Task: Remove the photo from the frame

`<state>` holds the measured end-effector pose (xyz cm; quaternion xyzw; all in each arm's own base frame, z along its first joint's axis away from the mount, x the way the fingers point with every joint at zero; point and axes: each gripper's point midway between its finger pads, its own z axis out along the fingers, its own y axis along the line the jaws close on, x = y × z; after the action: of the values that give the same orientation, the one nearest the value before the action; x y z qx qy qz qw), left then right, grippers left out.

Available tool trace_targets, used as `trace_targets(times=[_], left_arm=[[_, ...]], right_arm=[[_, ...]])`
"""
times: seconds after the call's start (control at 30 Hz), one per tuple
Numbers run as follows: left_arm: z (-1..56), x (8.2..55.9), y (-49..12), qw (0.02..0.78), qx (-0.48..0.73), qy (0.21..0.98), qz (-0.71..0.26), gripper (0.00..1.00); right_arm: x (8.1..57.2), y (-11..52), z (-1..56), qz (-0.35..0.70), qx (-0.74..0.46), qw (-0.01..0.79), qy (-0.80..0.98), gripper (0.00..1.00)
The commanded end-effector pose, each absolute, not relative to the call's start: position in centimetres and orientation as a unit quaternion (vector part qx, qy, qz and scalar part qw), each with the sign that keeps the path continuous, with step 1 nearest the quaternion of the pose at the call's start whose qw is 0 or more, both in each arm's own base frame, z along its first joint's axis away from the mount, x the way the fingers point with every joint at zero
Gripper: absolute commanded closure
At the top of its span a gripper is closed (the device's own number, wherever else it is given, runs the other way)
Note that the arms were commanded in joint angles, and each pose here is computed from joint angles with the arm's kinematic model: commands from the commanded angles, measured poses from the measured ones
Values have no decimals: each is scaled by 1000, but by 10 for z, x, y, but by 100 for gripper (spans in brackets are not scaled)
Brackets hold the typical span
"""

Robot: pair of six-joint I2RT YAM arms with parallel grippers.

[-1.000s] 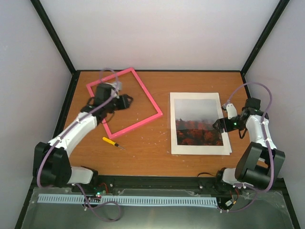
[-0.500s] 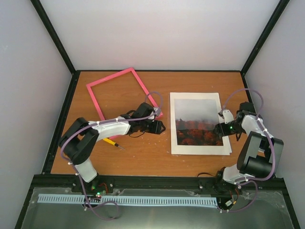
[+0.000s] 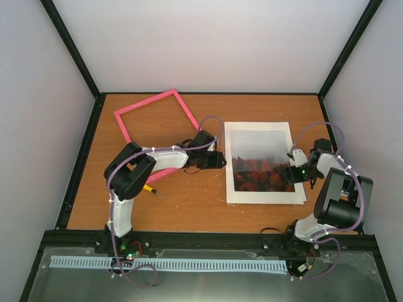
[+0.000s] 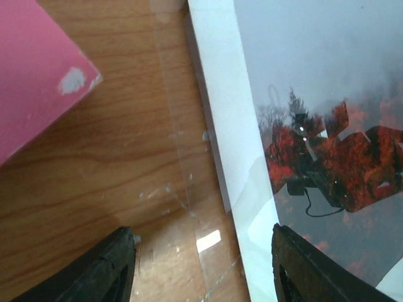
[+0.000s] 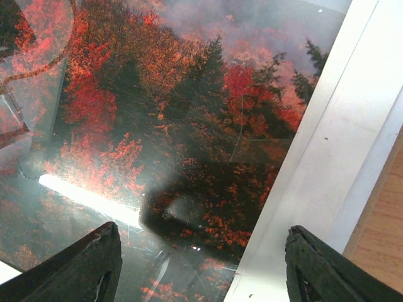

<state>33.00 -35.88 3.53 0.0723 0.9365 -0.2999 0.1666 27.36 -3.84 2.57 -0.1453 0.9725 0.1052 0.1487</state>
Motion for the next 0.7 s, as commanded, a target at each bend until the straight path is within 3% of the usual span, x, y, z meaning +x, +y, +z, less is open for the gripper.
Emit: trace_targets(times=[0.0, 0.67], left_arm=[[37, 342, -371, 168, 53, 935, -309, 41], [55, 337, -393, 164, 67, 907, -382, 55]], right_arm=[[268, -37, 13, 107, -146, 136, 974, 30], [266, -33, 11, 117, -143, 131, 974, 30]])
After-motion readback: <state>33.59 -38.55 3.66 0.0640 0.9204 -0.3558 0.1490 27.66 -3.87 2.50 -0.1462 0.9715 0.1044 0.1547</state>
